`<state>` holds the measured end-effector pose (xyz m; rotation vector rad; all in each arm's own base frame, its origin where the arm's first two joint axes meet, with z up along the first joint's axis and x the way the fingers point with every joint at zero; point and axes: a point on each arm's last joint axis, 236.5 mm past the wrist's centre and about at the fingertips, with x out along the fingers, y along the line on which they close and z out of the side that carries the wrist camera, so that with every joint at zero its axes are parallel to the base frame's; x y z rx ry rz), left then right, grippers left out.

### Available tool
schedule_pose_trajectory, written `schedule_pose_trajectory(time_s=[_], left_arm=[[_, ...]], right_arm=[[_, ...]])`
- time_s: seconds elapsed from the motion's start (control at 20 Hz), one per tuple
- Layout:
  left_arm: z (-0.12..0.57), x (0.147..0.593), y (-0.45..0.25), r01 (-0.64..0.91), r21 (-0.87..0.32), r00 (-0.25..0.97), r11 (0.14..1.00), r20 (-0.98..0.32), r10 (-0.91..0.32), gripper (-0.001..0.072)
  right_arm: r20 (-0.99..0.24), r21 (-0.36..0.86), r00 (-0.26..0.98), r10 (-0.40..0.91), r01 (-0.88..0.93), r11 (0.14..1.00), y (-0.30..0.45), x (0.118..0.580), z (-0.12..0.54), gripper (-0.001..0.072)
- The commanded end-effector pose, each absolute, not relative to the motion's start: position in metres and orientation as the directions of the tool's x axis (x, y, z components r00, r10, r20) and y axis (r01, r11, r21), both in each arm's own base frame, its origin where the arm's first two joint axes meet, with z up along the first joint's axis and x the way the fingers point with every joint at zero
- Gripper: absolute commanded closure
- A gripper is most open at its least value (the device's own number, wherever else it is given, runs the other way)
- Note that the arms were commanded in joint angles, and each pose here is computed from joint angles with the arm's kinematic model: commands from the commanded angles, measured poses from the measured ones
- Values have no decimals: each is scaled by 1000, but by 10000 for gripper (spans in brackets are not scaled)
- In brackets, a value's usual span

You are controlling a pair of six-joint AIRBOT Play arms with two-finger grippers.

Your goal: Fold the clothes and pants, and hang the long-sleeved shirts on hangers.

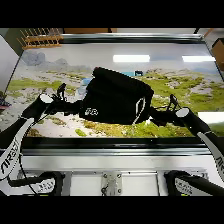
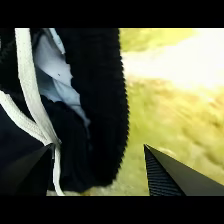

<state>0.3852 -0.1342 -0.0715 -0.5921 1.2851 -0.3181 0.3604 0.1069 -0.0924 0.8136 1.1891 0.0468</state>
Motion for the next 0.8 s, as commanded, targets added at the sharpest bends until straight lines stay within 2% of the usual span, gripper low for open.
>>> schedule_pose_trajectory(time_s=[0.0,0.05,0.15,0.2,0.35,0.45,0.55,0.65,0.75], left_arm=[[-71,385,-133,-97,-572,267,814,-803,-533,696],[-71,385,-133,-97,-572,267,814,-803,-533,696],[-71,385,-133,-97,-572,266,814,-803,-533,697],[-71,385,-133,-104,-574,265,812,-803,-534,697],[-27,404,-123,-107,-598,363,794,-767,-529,698],[60,426,-112,-3,-616,503,787,-682,-531,699],[179,428,-109,153,-598,641,787,-546,-540,698],[307,399,-112,324,-514,759,794,-361,-543,697],[413,347,-116,442,-399,829,803,-159,-536,698]], right_arm=[[-780,606,416,467,322,727,123,370,-107,117],[-780,603,416,467,302,738,123,370,-107,201],[-778,597,413,473,250,763,125,370,-105,537],[-777,594,406,481,219,774,126,369,-103,682],[-783,557,379,494,72,828,126,373,-71,688],[-766,545,382,517,-40,838,124,383,-8,689],[-705,552,437,558,-156,819,128,387,87,688],[-622,544,517,588,-255,799,134,376,188,688],[-507,530,621,598,-322,784,138,350,281,688]])
